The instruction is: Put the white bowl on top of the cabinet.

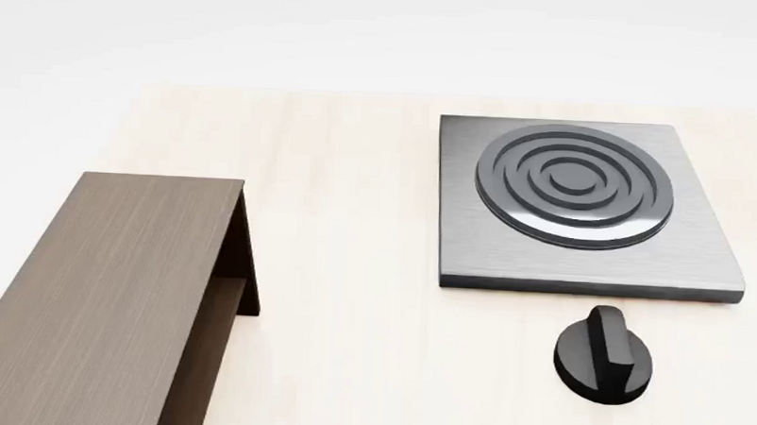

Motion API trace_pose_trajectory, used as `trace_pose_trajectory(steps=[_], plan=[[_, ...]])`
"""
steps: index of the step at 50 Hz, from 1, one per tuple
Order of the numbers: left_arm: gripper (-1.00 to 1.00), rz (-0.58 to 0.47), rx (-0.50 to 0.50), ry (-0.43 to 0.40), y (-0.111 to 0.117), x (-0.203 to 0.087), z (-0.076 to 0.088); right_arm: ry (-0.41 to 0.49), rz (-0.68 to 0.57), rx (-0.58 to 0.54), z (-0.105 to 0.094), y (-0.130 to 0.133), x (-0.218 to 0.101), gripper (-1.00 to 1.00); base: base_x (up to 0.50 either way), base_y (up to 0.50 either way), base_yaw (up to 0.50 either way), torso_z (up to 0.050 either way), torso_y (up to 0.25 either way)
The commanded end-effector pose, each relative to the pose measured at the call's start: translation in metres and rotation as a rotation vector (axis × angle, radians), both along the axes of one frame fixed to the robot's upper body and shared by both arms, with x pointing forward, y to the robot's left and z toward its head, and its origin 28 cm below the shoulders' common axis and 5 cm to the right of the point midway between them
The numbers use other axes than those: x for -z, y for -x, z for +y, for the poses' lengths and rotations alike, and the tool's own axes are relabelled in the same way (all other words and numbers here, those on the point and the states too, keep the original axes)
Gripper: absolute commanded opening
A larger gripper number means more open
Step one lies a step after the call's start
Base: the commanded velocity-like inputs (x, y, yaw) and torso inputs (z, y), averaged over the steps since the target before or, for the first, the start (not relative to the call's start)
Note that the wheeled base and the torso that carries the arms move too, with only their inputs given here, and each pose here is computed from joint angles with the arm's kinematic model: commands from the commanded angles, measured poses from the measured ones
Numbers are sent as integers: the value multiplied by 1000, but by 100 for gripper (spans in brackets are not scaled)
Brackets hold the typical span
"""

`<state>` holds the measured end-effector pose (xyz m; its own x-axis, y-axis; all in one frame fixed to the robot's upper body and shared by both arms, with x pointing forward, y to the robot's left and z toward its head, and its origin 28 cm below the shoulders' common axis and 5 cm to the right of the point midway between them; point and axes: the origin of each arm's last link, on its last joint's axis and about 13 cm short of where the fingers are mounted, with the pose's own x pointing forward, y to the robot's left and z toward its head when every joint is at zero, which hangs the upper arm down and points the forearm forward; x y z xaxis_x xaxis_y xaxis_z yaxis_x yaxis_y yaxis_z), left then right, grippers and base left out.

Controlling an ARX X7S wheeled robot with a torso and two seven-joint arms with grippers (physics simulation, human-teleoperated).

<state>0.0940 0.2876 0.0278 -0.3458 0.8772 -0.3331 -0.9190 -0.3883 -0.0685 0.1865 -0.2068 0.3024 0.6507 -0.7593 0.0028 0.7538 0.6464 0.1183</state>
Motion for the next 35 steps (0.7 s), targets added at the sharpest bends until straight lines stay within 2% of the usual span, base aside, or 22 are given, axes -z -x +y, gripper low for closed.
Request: trace_pose_trajectory(steps=[1, 4, 5, 7, 13, 20, 22, 24, 25, 35], plan=[[100, -38, 2, 25, 4, 2, 3, -90, 143, 15, -26, 5, -30, 100, 0, 0, 0, 0, 0], [100, -39, 1, 25, 4, 2, 3, -72, 184, 35, -33, 8, -34, 100, 0, 0, 0, 0, 0], [100, -37, 2, 24, 3, 2, 3, -78, 203, 103, -40, 11, -36, 100, 0, 0, 0, 0, 0], [100, -36, 4, 24, 3, 2, 2, -116, 202, 155, -50, 18, -42, 100, 0, 0, 0, 0, 0], [100, -37, 6, 24, 2, 1, 2, -114, 221, 173, -67, 31, -60, 100, 0, 0, 0, 0, 0], [100, -38, 3, 24, 4, 1, 3, -183, 244, 220, -86, 34, -66, 100, 0, 0, 0, 0, 0], [100, -37, 4, 23, 4, 1, 3, -239, 289, 187, -88, 33, -65, 100, 0, 0, 0, 0, 0], [100, -36, 2, 23, 4, 1, 3, -295, 268, 138, -84, 34, -69, 100, 0, 0, 0, 0, 0], [100, -36, 1, 22, 5, 1, 3, -305, 272, 169, -90, 33, -68, 100, 0, 0, 0, 0, 0], [100, -33, 1, 23, 5, 2, 3, -317, 299, 149, -93, 36, -69, 100, 0, 0, 0, 0, 0]])
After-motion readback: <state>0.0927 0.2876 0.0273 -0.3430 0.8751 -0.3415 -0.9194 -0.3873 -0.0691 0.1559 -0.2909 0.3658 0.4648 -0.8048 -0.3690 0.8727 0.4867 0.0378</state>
